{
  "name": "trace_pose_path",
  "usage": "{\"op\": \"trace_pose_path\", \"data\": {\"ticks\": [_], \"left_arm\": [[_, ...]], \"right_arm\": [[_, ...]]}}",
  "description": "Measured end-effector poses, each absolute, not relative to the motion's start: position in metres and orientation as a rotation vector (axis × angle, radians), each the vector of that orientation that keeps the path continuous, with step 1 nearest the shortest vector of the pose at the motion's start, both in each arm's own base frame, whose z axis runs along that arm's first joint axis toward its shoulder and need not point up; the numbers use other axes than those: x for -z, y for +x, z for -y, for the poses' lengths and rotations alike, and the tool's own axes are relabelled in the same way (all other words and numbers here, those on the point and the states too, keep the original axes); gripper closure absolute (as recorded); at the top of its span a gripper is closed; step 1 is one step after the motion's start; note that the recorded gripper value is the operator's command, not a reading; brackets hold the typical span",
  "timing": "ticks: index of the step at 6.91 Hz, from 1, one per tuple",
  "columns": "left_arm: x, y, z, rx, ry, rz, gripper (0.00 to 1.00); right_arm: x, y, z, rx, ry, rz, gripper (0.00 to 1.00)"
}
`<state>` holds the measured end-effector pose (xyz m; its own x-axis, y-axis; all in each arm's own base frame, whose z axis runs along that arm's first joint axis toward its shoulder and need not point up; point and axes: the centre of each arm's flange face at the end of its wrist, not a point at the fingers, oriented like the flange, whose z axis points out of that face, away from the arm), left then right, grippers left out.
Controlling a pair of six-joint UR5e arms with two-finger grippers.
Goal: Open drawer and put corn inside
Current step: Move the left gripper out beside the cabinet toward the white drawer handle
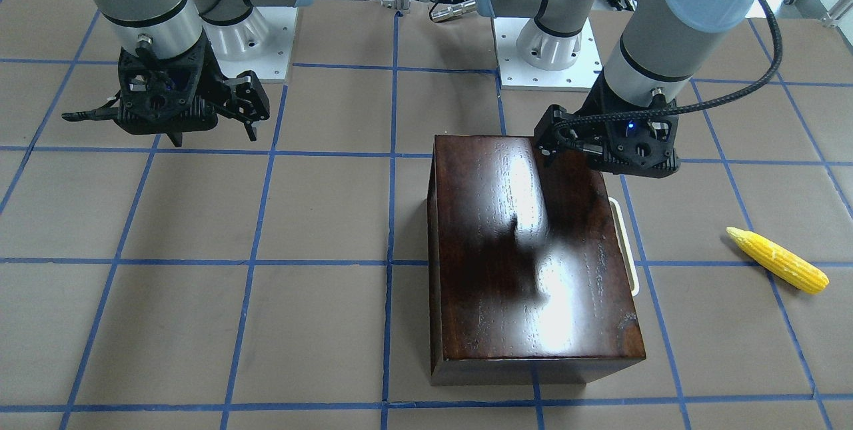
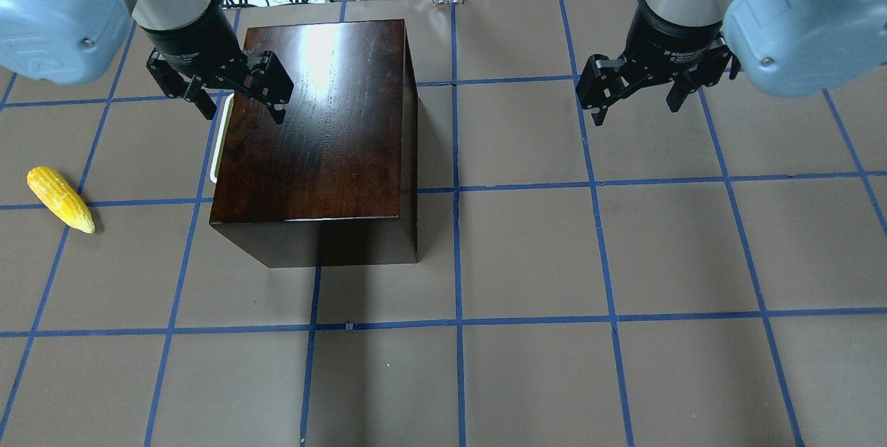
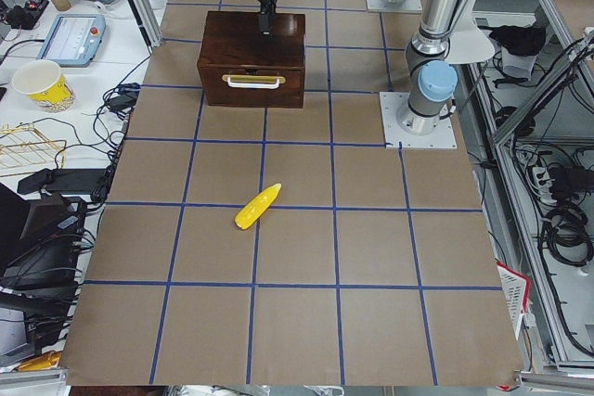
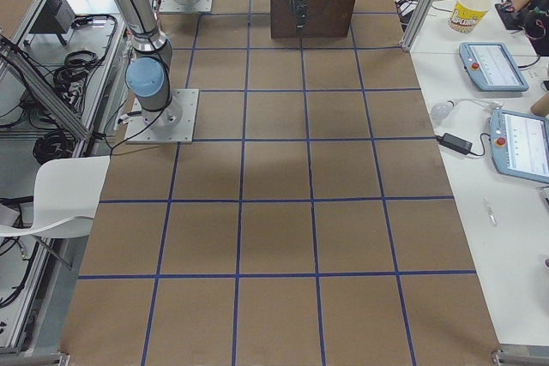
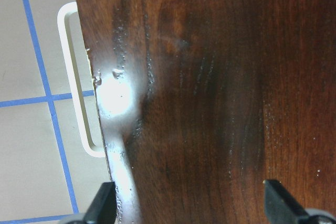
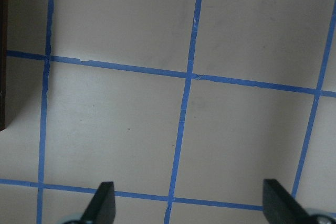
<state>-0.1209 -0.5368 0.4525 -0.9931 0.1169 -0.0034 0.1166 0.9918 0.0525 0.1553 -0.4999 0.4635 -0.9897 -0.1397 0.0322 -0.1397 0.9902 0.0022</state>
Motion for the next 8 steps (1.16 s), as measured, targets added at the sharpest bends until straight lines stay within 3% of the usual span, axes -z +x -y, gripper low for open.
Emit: {"op": "trace_pose_path", "data": {"ticks": [4,8], "left_arm": [[-0.457,-0.113,0.556,0.072,0.145,-3.123,0.0],[-0.467,-0.028,0.566,0.12,-0.099,-3.176,0.0]], "right_arm": [[-0.464,0.155,0.5,0.0,0.217,3.102,0.0],[-0.464,0.155,0.5,0.0,0.216,3.102,0.0]]}}
